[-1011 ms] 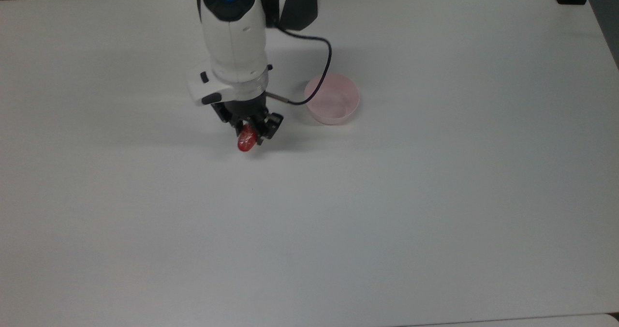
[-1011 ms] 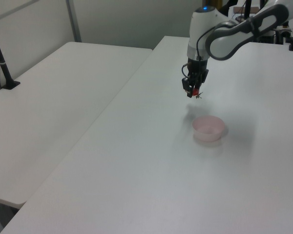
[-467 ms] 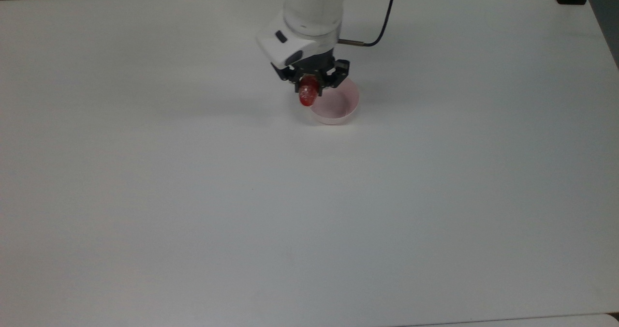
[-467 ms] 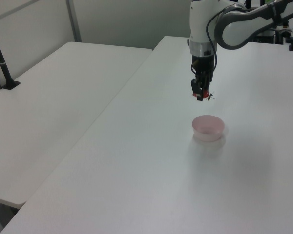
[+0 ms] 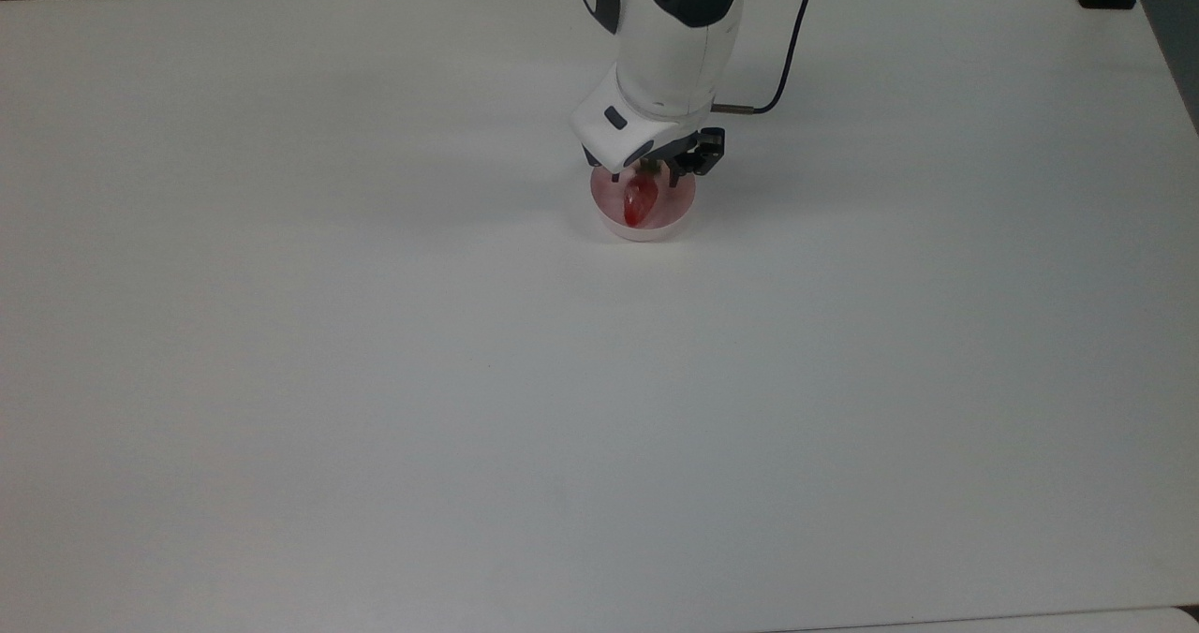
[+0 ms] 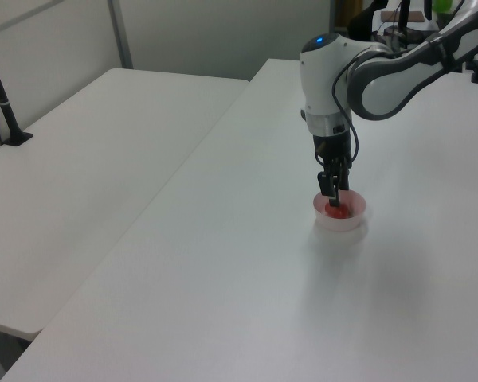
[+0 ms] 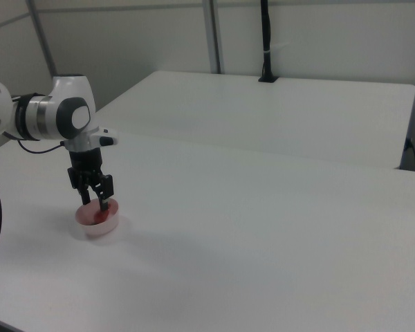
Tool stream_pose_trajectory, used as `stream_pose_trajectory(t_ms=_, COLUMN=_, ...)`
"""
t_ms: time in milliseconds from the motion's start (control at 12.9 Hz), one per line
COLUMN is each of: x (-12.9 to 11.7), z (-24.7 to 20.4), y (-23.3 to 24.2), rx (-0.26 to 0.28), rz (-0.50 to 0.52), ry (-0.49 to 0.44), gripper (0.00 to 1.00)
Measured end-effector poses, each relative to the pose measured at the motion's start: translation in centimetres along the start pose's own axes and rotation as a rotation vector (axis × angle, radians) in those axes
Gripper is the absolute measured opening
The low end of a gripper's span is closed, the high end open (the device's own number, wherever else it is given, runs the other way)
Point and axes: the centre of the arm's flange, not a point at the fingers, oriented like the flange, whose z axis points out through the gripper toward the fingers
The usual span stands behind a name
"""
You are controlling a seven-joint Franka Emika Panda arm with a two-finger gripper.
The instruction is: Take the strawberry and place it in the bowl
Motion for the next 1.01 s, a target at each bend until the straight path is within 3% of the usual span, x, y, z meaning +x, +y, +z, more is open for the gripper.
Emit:
stream_pose_trajectory(t_ms=156, x=0.2, z=0.0, y=0.2, rx=0.001, rz=0.004, ry=0.001, gripper=0.97)
stream_pose_trajectory(t_ms=233, x=0.4, z=-0.5, y=0.3, rx=0.005, rz=0.008, ry=0.009, gripper=1.00)
stream_pose_trajectory(t_ms=467, x=0.8, z=-3.9, y=1.7, rx=0.014, rz=0.054, ry=0.061, gripper=1.00)
stream_pose_trajectory(t_ms=544, x=0.4, z=-6.9, y=3.5, rx=0.005, rz=0.085, ry=0.068, gripper=1.00)
stream_pose_trajectory(t_ms=1011, x=-3.9, z=-17.6, y=10.5, rx=-0.035, rz=0.210, ry=0.093, gripper=1.00)
